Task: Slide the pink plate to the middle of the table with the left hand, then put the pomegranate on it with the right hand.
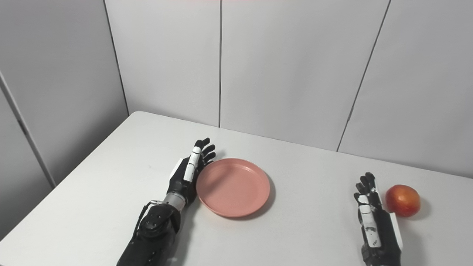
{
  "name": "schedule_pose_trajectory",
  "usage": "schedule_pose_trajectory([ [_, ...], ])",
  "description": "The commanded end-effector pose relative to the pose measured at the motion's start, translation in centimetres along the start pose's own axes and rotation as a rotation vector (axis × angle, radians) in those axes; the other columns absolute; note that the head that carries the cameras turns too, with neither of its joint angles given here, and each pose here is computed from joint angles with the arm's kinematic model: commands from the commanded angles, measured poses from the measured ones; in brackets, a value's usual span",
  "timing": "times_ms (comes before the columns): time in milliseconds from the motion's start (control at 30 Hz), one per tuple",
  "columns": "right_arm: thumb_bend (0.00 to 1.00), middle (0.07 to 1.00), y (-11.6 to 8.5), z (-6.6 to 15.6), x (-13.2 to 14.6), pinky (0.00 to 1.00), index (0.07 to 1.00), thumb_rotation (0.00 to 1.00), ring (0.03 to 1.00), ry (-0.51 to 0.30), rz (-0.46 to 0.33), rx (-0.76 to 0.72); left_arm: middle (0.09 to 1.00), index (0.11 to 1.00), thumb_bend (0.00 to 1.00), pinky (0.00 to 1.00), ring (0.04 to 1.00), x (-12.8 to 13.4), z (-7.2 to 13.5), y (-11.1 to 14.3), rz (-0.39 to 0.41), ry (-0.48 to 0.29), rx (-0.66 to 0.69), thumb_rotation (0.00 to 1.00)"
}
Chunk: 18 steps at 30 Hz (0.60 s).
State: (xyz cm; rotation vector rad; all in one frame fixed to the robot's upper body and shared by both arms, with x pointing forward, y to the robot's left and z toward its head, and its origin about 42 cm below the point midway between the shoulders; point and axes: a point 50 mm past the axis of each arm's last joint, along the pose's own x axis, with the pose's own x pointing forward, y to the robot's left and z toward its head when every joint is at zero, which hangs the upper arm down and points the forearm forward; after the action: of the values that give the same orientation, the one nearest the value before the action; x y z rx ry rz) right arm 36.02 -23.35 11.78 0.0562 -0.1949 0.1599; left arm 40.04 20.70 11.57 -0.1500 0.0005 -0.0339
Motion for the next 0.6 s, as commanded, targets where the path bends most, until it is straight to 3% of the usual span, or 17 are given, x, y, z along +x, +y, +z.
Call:
schedule_pose_trajectory([
  [0,0.61,1.000,-0.1,-1.4,-1.5,1.00,1.000,0.84,1.000,0.021,-0.010,0.006,0.940,0.941,0.63,0.93,0.944,0.7,1.1,-0.7,-0.028,-0.040,0.011,1.00],
  [567,0.59,1.000,0.9,-1.0,-1.6,1.00,1.000,0.84,1.000,0.024,-0.033,-0.005,0.979,0.976,0.64,0.97,0.976,-0.8,0.7,-3.4,-0.103,-0.036,-0.002,1.00],
])
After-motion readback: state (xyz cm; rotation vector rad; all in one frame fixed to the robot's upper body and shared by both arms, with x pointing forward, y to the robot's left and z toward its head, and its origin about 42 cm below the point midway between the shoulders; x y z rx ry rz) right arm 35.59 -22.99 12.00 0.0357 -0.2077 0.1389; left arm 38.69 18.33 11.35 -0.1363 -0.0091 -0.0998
